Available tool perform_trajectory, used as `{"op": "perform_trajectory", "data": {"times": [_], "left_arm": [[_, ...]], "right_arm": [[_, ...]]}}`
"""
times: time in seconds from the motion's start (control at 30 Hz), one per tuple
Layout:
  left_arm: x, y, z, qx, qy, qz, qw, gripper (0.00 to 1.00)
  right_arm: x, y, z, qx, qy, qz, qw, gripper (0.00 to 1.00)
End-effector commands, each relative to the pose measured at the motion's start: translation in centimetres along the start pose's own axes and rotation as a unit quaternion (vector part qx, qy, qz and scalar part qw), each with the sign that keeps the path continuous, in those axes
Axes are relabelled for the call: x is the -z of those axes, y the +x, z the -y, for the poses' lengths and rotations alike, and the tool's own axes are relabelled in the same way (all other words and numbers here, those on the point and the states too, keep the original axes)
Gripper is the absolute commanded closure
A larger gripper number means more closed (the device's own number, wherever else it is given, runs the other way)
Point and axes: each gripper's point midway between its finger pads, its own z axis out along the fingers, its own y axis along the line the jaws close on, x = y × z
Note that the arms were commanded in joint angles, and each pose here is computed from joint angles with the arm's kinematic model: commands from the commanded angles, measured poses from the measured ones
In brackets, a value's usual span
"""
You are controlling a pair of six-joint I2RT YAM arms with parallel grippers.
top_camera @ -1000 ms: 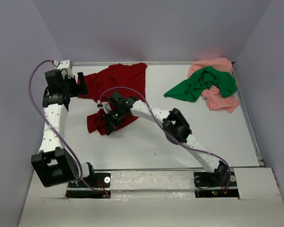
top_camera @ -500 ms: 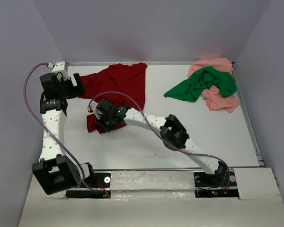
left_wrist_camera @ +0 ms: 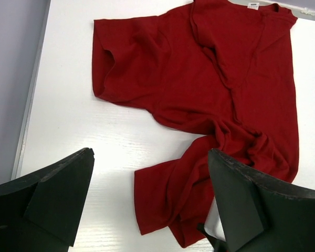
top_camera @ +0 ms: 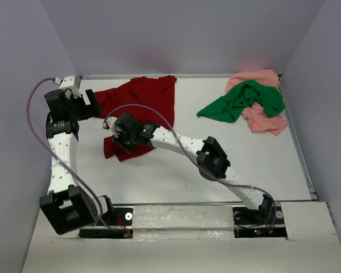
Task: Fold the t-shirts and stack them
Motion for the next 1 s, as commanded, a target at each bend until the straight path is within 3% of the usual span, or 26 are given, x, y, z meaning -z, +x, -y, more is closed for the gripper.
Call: {"op": "perform_trajectory", "data": {"times": [0.0,0.2,0.97], "left_arm": [[1.1,-1.8,0.3,-0.009,0.007,0.039,0.999,0.02],[1.0,-1.6,0.1,-0.006,0.008,0.036,0.999,0.02],[0.9,-1.6,0.2,-0.007,0.015,0.035,0.999,0.02]], "right_arm": [[5.7,-8.0,-0.6,0.025,0.006,0.106,0.994,1.0],[5.1,-7.6,-0.8,0.024,0.0,0.101,0.995,1.0],[-0.9,1.3,-3.4,-0.062,-0.083,-0.001,0.995,1.0]]}}
